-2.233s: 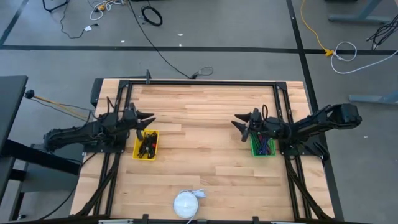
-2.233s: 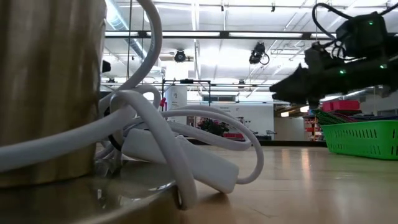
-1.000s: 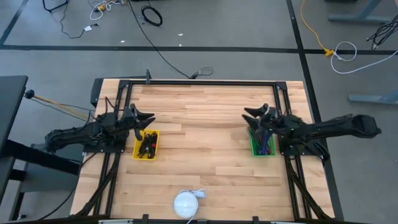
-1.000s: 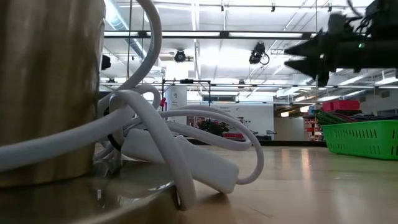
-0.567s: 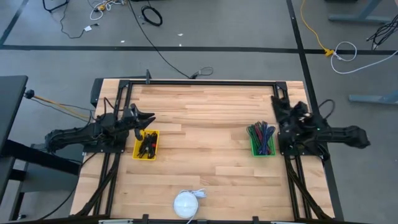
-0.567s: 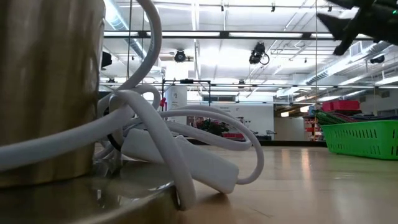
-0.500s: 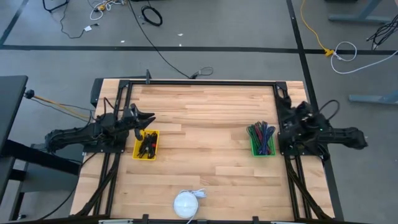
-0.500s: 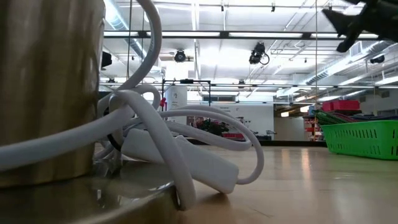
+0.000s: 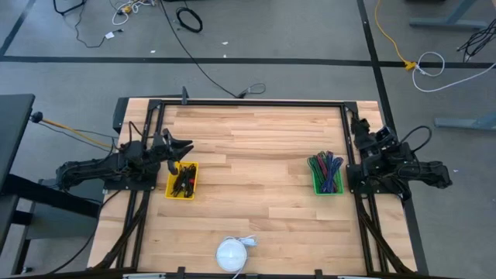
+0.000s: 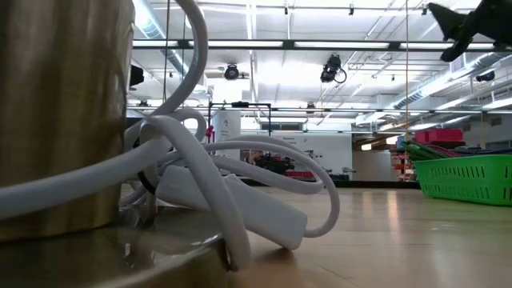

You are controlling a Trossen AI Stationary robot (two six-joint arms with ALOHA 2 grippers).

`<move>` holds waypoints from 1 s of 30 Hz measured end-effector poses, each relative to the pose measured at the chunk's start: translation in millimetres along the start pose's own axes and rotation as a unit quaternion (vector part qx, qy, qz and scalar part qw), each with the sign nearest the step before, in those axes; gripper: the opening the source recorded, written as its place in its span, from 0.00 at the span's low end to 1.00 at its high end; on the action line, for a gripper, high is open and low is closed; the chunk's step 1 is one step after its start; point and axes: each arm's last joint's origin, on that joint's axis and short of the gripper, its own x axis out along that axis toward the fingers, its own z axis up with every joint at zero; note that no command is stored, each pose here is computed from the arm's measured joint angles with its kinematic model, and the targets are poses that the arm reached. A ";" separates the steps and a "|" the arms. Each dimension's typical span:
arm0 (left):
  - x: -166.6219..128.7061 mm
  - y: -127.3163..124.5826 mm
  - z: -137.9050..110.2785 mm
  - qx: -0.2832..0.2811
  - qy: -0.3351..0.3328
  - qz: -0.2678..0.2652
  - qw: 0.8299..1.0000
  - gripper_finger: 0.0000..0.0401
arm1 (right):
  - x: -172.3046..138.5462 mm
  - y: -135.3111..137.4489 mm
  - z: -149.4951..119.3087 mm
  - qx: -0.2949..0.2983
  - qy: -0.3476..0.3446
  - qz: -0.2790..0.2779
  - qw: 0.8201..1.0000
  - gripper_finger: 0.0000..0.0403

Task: Pick & Place USB Port
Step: Return to Home Position

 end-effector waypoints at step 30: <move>0.0 0.0 0.2 0.000 -0.001 0.000 1.000 0.26 | -27.6 -26.0 -64.1 -0.124 0.359 -0.091 0.921 0.51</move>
